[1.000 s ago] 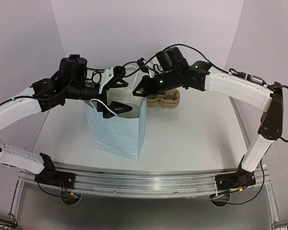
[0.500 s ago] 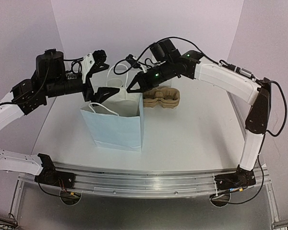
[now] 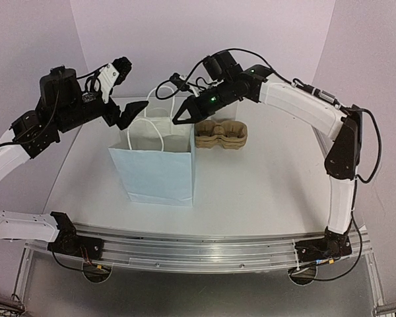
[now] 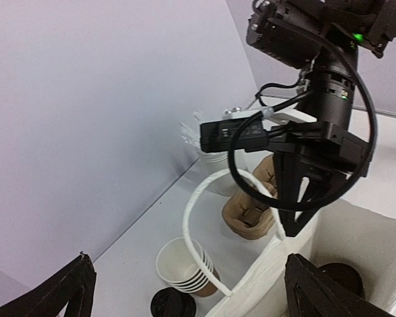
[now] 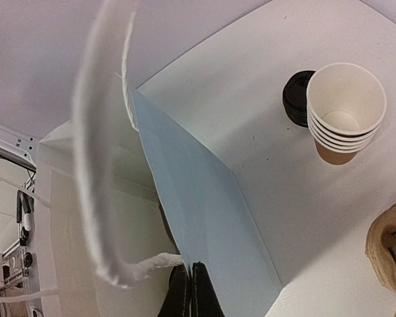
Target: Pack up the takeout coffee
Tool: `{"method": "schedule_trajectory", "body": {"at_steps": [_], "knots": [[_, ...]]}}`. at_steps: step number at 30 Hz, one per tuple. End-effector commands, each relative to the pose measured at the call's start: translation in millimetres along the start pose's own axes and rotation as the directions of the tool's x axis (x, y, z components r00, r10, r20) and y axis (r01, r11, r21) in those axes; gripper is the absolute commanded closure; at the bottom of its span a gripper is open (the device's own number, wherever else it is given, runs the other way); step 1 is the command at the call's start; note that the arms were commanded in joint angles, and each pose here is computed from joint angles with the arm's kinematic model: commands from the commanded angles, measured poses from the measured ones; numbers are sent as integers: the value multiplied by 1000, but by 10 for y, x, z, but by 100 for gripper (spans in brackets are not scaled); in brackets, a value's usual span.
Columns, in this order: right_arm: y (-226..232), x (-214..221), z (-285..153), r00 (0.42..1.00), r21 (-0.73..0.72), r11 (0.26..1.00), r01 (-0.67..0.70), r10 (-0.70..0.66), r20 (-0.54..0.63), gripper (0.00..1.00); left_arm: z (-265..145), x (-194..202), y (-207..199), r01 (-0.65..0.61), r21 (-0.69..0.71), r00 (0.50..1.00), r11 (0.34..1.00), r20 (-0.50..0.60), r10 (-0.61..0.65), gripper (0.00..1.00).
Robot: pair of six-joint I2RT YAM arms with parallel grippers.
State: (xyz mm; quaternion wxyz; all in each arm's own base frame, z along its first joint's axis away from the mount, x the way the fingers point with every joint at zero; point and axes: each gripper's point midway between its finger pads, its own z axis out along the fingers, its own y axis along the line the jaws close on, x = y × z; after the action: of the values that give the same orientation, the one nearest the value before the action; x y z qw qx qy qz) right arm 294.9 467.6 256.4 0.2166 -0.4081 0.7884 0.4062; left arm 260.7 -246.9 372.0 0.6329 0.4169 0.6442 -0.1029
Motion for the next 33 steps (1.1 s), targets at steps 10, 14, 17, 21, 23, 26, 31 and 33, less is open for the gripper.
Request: {"method": "schedule_trajectory", "body": {"at_steps": [10,14,17,21,23,26,31,33], "knots": [[147,-192,-49,996,-54,995,88,-86,34,68,-121,174,475,22,-209,999,978,-18,-26,0],[183,-282,-175,992,-21,993,112,-111,65,47,-121,218,524,31,-225,999,974,-23,-37,0],[230,-389,-315,986,11,992,129,-129,101,36,-118,246,540,31,-230,999,973,-28,-38,0],[380,-564,-547,977,21,990,140,-142,160,11,-109,275,545,32,-231,999,973,-32,-40,0],[469,-634,-652,971,12,989,148,-148,186,10,-107,283,547,32,-231,999,972,-32,-41,0],[653,-741,-857,958,-9,984,177,-170,231,9,-104,305,557,30,-234,999,972,-36,-39,0],[834,-968,-1335,920,33,979,200,-200,337,11,-132,387,664,25,-275,997,961,-58,-43,0],[649,-1104,-1540,901,145,981,132,-179,394,16,-154,416,753,34,-306,996,952,-64,-56,0]]}}
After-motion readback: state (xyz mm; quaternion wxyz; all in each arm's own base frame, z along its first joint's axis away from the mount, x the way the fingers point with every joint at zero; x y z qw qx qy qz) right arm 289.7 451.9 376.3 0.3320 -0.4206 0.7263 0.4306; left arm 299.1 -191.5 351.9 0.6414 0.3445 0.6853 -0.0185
